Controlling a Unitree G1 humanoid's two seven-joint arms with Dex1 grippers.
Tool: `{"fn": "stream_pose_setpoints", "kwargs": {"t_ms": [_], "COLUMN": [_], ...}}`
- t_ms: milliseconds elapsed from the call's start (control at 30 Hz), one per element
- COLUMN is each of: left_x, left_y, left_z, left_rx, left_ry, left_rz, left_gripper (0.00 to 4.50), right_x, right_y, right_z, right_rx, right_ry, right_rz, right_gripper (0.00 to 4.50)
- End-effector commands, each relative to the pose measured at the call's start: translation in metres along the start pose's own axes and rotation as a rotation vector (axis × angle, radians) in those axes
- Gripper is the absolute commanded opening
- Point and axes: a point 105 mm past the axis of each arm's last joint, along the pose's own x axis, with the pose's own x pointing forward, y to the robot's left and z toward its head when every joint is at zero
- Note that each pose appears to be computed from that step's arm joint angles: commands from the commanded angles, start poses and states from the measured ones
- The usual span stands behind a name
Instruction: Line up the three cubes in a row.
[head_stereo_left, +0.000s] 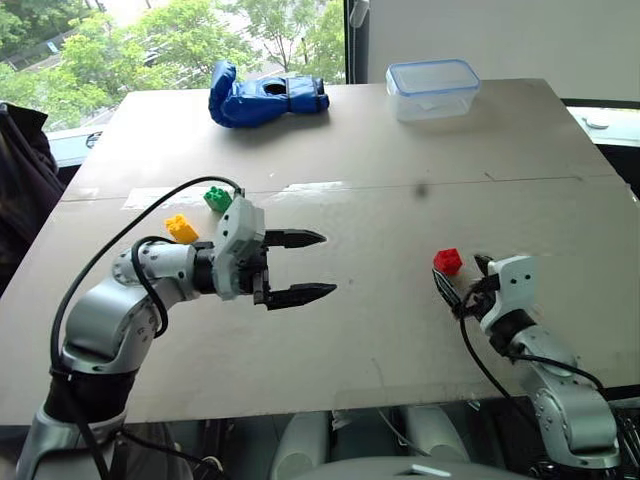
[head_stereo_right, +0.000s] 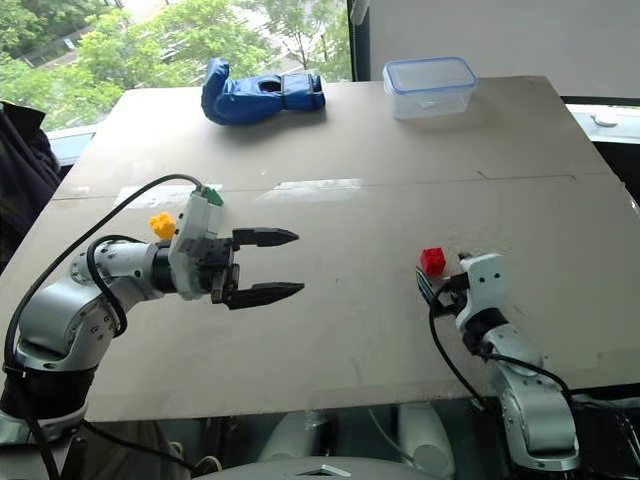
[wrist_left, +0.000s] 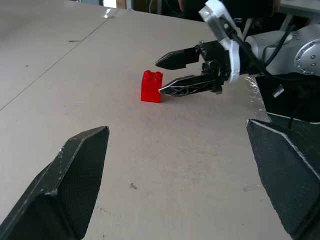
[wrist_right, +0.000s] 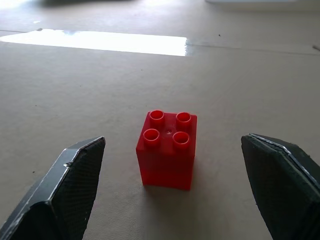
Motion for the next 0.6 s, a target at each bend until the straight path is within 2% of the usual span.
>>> {"fn": "stream_pose_setpoints", "kwargs": {"t_ms": [33, 167, 267, 433, 600], "left_x": [-0.013, -0.033, -0.052, -0.062, -0.075], "left_y": [0.02, 0.064, 0.098, 0.121, 0.142], "left_z": [0.01, -0.001, -0.006, -0.026, -0.034], "left_rx": [0.014, 0.022, -0.01, -0.067, -0.093], "left_ry": [-0.084, -0.077, -0.094, -0.041, -0.043], "left_rz": [0.192, 0.558, 0.868, 1.165, 1.316], "left_gripper": [4.5, 4.5, 4.5, 4.5, 4.5], "right_x": [-0.004, -0.001, -0.001, 0.005, 0.007], "right_y": [-0.002, 0.011, 0.021, 0.022, 0.026], "right_z": [0.04, 0.063, 0.068, 0.069, 0.07], "right_rx": [-0.086, -0.113, -0.109, -0.124, -0.111], "right_ry": [-0.13, -0.194, -0.212, -0.234, -0.237], "right_rz": [0.167, 0.37, 0.461, 0.486, 0.522], "right_gripper": [4.49, 4.49, 4.49, 4.49, 4.49]}}
